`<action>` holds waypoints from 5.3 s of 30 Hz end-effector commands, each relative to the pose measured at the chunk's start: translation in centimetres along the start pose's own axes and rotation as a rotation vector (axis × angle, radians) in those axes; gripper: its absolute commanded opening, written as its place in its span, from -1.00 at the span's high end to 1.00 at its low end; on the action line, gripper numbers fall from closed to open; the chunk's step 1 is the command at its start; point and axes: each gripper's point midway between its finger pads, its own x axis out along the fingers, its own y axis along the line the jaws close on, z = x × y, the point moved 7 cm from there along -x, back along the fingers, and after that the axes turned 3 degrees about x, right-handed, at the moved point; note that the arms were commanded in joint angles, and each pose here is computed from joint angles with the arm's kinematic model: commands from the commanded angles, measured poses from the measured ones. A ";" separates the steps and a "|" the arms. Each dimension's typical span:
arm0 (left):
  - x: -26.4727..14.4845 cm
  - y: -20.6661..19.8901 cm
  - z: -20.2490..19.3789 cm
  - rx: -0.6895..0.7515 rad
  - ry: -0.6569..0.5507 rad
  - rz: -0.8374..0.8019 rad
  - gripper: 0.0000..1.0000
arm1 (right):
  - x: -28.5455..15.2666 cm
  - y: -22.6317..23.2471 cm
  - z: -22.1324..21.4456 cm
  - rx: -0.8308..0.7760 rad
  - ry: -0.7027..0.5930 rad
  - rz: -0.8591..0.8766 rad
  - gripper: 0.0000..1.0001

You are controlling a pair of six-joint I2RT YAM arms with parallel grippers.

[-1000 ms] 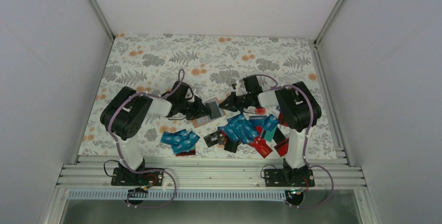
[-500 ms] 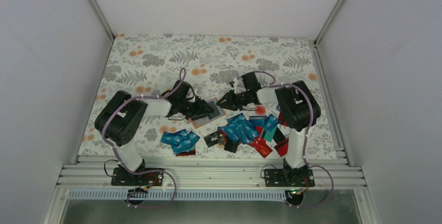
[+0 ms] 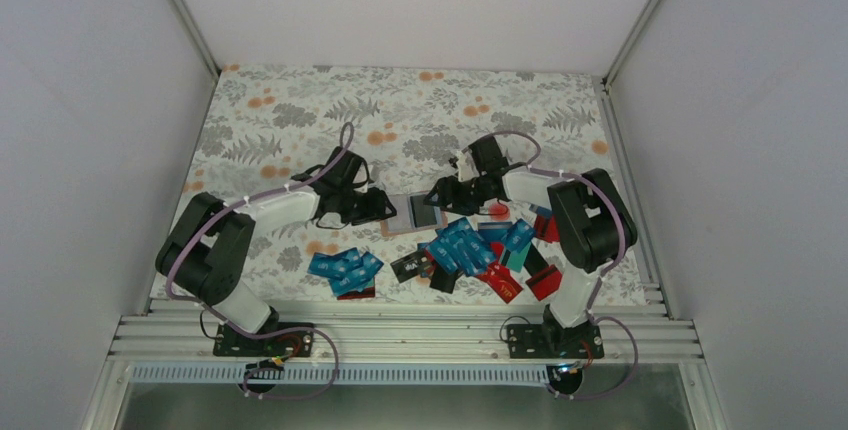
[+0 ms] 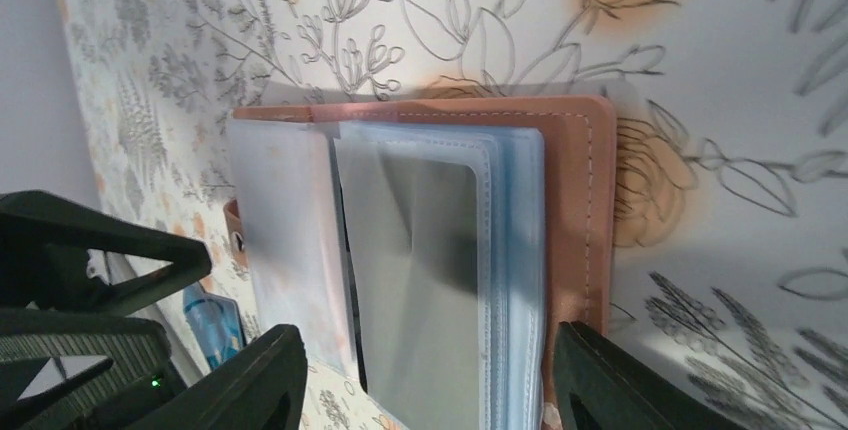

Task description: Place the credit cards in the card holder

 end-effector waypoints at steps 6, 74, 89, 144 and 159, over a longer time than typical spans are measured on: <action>1.2 -3.3 2.0 0.126 -0.043 -0.030 0.39 | -1.5 -1.0 -1.1 -0.035 -0.009 -0.204 -0.40; 6.4 -5.2 2.8 0.254 0.039 0.075 0.89 | -2.3 1.7 -0.6 -0.109 -0.007 0.023 -0.62; 8.7 -2.8 1.1 0.225 0.095 0.103 0.95 | -1.0 1.0 -0.5 -0.094 0.034 0.050 -0.61; -5.9 -4.9 -5.3 0.286 -0.202 0.063 0.64 | -1.7 6.1 -6.3 -0.145 0.088 -0.109 -0.66; 2.1 -13.0 -5.8 0.526 -0.012 -0.124 0.53 | -9.1 -3.8 -12.0 0.227 -0.097 -0.300 -0.64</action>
